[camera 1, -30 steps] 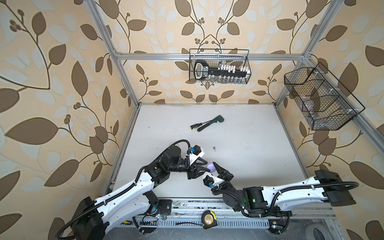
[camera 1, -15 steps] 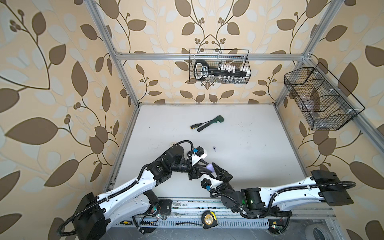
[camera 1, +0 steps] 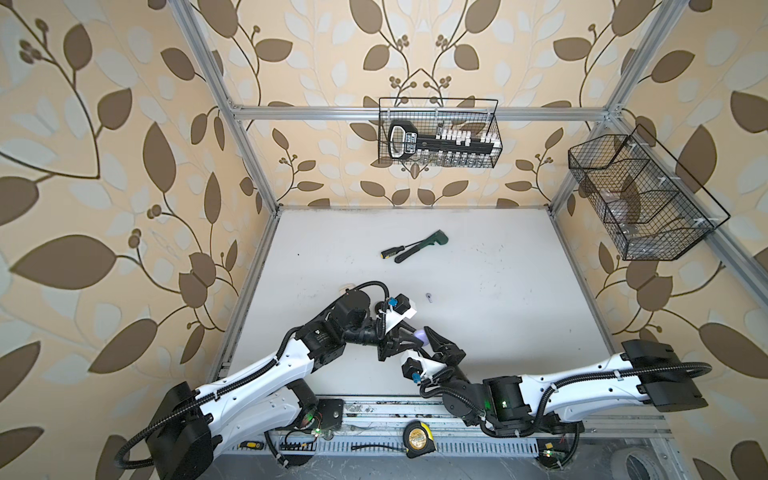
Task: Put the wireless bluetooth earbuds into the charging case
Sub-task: 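Open the right gripper and draw it back while the left gripper holds the lilac case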
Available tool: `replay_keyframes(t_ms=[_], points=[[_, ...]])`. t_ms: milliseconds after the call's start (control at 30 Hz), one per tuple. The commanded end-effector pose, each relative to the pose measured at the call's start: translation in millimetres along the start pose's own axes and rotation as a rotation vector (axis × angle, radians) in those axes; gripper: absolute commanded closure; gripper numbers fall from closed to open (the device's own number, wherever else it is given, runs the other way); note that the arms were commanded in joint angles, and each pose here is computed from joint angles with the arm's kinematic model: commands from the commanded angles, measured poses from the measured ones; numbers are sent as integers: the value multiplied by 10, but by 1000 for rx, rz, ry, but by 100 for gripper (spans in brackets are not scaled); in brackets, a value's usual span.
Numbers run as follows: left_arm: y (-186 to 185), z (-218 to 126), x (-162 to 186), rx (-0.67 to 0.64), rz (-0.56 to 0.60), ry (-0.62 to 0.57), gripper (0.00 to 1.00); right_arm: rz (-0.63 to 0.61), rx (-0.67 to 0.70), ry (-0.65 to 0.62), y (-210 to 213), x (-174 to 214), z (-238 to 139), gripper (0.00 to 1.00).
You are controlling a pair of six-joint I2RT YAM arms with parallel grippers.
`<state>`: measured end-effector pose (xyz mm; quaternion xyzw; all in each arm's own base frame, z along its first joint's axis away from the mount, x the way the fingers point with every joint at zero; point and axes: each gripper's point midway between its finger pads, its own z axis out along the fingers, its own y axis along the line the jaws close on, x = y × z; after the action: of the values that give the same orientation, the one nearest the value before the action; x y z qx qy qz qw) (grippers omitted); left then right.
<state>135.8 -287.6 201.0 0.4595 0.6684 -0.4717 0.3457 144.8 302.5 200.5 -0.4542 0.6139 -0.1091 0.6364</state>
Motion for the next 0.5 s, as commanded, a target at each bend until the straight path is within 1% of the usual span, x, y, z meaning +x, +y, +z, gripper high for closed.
replay_keyframes(t_ms=[0,33,133,233,333,467], points=[[-14,-44,-173,-35,109,-44,100,61,-32,-40,-22,-73,-97,41],[18,-71,-195,-66,114,-55,100,73,-45,-41,-27,-97,-131,36],[106,-185,-254,-166,135,-114,100,109,-80,-56,-42,-189,-285,33],[125,-307,-289,-227,158,-179,100,195,-115,-82,-84,-226,-423,27],[75,-386,-304,-235,185,-222,100,294,-146,-95,-156,-245,-477,25],[-59,-387,-279,-170,221,-231,100,427,-159,-148,-318,-389,-528,24]])
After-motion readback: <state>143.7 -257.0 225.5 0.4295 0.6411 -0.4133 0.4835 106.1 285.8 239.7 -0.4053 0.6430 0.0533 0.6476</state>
